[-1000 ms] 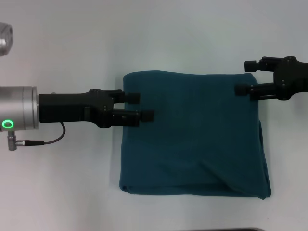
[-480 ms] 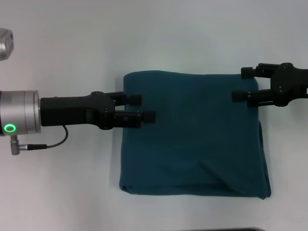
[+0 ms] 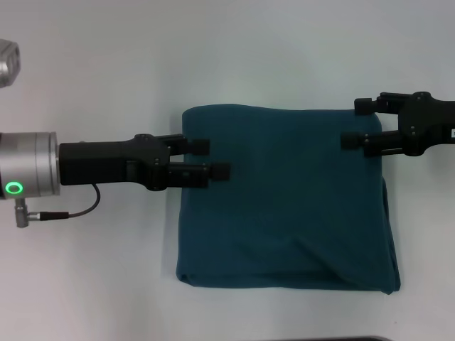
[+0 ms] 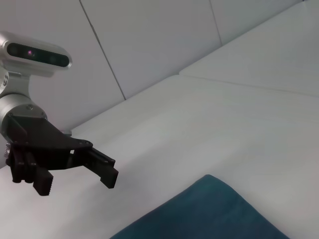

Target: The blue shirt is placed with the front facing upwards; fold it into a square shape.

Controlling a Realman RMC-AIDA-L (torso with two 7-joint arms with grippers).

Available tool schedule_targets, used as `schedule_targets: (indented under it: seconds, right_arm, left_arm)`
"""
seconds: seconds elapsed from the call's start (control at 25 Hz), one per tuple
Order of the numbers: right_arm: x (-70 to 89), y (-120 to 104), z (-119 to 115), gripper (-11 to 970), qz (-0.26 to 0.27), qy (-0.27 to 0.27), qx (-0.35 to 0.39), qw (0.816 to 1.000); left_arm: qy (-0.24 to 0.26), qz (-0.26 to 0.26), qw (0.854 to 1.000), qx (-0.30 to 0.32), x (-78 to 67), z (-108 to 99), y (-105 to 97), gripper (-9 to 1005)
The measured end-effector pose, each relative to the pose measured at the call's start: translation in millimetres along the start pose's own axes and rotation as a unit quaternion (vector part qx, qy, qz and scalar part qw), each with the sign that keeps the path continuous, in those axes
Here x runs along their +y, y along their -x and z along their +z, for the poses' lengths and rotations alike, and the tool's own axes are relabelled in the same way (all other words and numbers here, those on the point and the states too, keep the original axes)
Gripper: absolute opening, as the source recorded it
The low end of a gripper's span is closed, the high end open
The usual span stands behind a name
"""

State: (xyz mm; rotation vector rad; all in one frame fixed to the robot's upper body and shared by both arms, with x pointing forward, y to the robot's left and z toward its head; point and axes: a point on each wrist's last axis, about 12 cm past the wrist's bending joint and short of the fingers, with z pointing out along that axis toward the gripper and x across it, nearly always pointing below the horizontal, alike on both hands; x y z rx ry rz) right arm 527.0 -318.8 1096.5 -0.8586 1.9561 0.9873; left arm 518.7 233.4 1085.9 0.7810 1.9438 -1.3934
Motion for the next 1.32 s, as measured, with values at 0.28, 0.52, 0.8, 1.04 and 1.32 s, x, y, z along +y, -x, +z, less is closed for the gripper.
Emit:
schedule_targets:
  seconds: [0.28, 0.52, 0.8, 1.04, 1.32]
  right_arm:
    - [-0.5, 0.4, 0.2, 931, 0.0, -0.002, -0.001, 1.0]
    - [-0.8, 1.1, 1.1, 931, -0.001, -0.003, -0.001, 1.0]
    - [-1.1, 1.1, 1.1, 931, 0.0, -0.004, -0.001, 1.0]
    - [-1.6, 0.9, 0.7, 931, 0.0, -0.006, -0.002, 1.0]
    - [-1.8, 0.0, 0.2, 931, 0.002, -0.009, -0.003, 1.0]
  left_arm:
    - [0.001, -0.002, 1.0, 0.0, 0.1, -1.4, -1.4, 883]
    - [0.004, -0.001, 1.0, 0.001, 0.8, -2.1, -0.8, 883]
    - [0.003, 0.001, 1.0, 0.004, 1.0, -1.5, 0.4, 884]
    - [0.004, 0.001, 1.0, 0.003, 1.2, -1.4, 0.9, 883]
    - [0.004, 0.001, 1.0, 0.002, 1.3, -1.4, 1.0, 883]
